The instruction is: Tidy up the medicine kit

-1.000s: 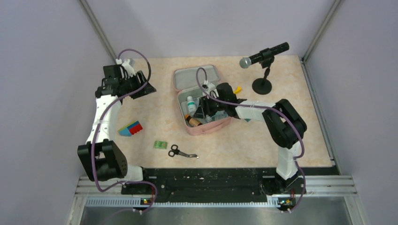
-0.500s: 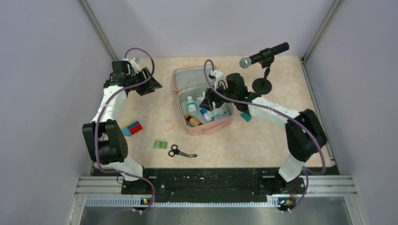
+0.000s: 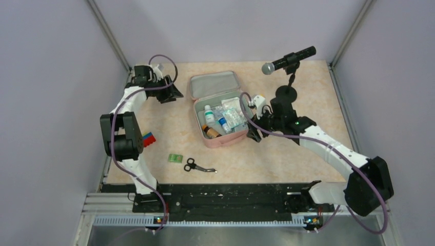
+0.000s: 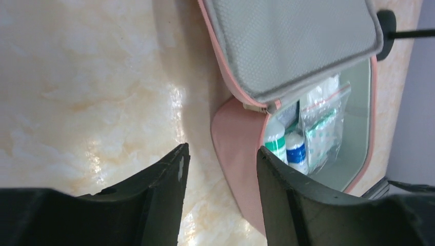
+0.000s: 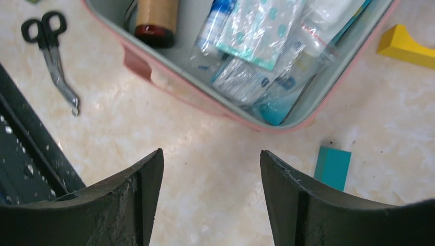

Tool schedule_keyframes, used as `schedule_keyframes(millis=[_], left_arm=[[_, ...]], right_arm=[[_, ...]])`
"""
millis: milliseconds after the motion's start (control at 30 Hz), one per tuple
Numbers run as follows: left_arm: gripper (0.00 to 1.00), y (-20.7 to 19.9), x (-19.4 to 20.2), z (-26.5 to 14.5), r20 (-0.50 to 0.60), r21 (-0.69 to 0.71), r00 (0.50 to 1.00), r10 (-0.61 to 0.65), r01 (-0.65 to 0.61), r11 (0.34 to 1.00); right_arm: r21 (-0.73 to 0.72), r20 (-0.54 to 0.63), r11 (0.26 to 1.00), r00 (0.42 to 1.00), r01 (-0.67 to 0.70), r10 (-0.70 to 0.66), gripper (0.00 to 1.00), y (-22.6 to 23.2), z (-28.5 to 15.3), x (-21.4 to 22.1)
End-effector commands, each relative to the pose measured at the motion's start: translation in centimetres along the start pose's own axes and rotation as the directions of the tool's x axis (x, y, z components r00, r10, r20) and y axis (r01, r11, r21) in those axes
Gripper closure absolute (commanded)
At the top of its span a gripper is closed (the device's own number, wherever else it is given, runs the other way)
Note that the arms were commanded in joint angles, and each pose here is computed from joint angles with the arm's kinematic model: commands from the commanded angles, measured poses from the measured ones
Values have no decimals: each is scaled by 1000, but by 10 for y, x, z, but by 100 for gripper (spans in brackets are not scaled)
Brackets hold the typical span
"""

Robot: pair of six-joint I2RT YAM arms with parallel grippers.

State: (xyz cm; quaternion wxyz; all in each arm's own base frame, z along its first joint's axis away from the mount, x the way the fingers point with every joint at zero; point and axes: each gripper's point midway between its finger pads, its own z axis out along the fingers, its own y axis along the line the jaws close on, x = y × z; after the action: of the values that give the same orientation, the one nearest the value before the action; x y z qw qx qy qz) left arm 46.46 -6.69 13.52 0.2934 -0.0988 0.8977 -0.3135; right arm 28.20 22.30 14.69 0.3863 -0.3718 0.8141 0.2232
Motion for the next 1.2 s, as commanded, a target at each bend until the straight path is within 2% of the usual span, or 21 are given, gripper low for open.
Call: schedule_keyframes(millis=[0,100,133,333,467,533,600,667,733,800,867,933,1033,1167], left_arm=[[45,-39,12,-52,37,119,940,338,-340,933],[46,-40,42,-80,66,106,867,494,-499,860],[46,-38,51,-85,63,91,862,503,-507,857],[45,-34,98,-100,14,95,909,416,-415,905],[45,-13,116,-99,-65,50,899,433,-431,901],[44,-7,115,-103,-62,25,889,455,-454,891],[44,-17,120,-111,-50,75,885,463,-459,885],[43,-36,133,-123,-64,167,897,437,-422,891],[43,-51,152,-132,-126,249,923,364,-326,912],[43,-51,163,-130,-179,245,949,259,-212,946],[43,-40,161,-122,-152,176,969,196,-169,970],[43,-29,148,-124,-77,82,982,170,-164,983],[42,-29,136,-134,-5,50,986,165,-165,985],[41,-22,135,-140,45,30,990,136,-138,990]], right_arm=[[-82,25,988,992,128,-127,34,22,-26,10],[-141,51,971,981,191,-186,40,32,-29,15],[-152,55,966,978,208,-201,42,34,-27,15],[-275,76,887,928,370,-364,57,58,-5,24],[-292,171,872,918,394,-358,59,85,7,13],[-311,186,858,911,410,-368,61,99,13,16],[-315,221,837,892,447,-394,62,112,18,20],[-347,249,809,878,475,-408,62,131,23,18],[-361,236,789,867,498,-439,62,142,33,19],[-404,227,710,815,578,-534,62,156,41,30],[-445,215,647,776,618,-593,63,166,50,43],[-473,203,626,768,620,-607,62,177,57,51],[-506,198,581,741,638,-642,61,193,64,63],[-463,192,586,721,665,-666,59,193,75,62]])
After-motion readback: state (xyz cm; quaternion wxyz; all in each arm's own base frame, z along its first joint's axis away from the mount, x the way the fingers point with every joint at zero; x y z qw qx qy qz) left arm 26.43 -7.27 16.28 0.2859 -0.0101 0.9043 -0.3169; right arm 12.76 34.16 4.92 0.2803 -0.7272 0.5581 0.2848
